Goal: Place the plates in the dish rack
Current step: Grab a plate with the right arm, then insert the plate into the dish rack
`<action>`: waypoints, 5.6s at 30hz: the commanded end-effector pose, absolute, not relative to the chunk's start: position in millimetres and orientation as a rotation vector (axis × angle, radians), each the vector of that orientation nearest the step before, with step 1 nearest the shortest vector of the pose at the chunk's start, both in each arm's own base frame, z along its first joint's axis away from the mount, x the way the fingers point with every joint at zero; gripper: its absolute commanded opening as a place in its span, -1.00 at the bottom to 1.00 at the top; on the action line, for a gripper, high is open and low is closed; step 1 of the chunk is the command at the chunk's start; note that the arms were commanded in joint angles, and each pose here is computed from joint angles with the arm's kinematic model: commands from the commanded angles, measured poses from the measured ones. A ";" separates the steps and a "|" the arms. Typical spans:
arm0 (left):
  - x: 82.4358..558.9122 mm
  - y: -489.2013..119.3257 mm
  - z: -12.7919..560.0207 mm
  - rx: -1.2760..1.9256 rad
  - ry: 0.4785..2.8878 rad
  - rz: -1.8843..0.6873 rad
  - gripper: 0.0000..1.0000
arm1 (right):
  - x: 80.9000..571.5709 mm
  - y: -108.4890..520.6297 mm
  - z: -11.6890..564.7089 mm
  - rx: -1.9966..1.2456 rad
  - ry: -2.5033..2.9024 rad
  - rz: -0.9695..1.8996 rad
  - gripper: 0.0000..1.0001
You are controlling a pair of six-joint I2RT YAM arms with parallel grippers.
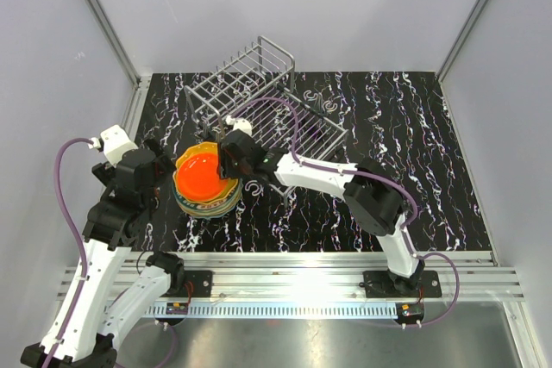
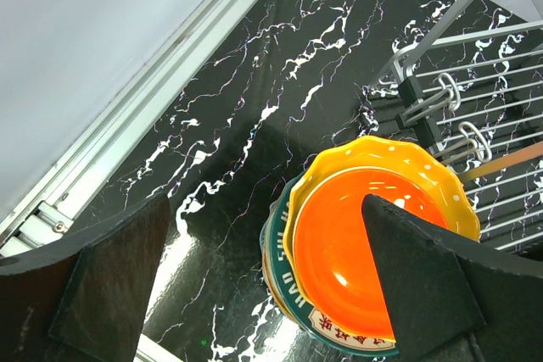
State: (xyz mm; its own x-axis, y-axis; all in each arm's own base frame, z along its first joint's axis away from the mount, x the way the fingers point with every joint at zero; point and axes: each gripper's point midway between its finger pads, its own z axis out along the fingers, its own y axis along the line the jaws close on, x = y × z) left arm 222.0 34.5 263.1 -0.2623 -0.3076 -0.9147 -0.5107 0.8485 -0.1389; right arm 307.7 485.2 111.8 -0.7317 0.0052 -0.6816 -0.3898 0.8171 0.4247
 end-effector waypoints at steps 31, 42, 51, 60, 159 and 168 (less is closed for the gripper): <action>224.0 33.8 283.9 -0.629 1.799 0.180 0.98 | 310.3 469.6 133.6 -0.417 2.246 0.473 -0.14; 223.2 33.9 284.2 -0.630 1.795 0.177 0.98 | 311.5 461.9 137.2 -0.416 2.244 0.415 -0.70; 222.1 35.0 284.4 -0.632 1.793 0.182 0.98 | 315.6 453.2 151.2 -0.423 2.218 0.346 -0.84; 222.1 34.9 285.0 -0.634 1.791 0.180 0.98 | 311.6 447.6 191.5 -0.384 2.150 0.429 -0.98; 254.8 4.7 242.4 -0.477 2.000 0.259 0.98 | 593.1 226.2 429.5 -0.200 1.464 -0.038 -1.00; 255.2 4.3 241.6 -0.477 2.003 0.259 0.98 | 595.2 229.2 414.6 -0.280 1.461 -0.080 -1.00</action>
State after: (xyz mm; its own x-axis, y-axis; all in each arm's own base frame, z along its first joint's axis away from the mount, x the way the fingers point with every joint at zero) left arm 248.3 3.6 225.4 -0.4576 -0.2139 -0.8630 -0.4253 0.9051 0.0012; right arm 599.1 235.8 375.3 0.0076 -0.2321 -0.9727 -0.1361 0.9634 -0.2310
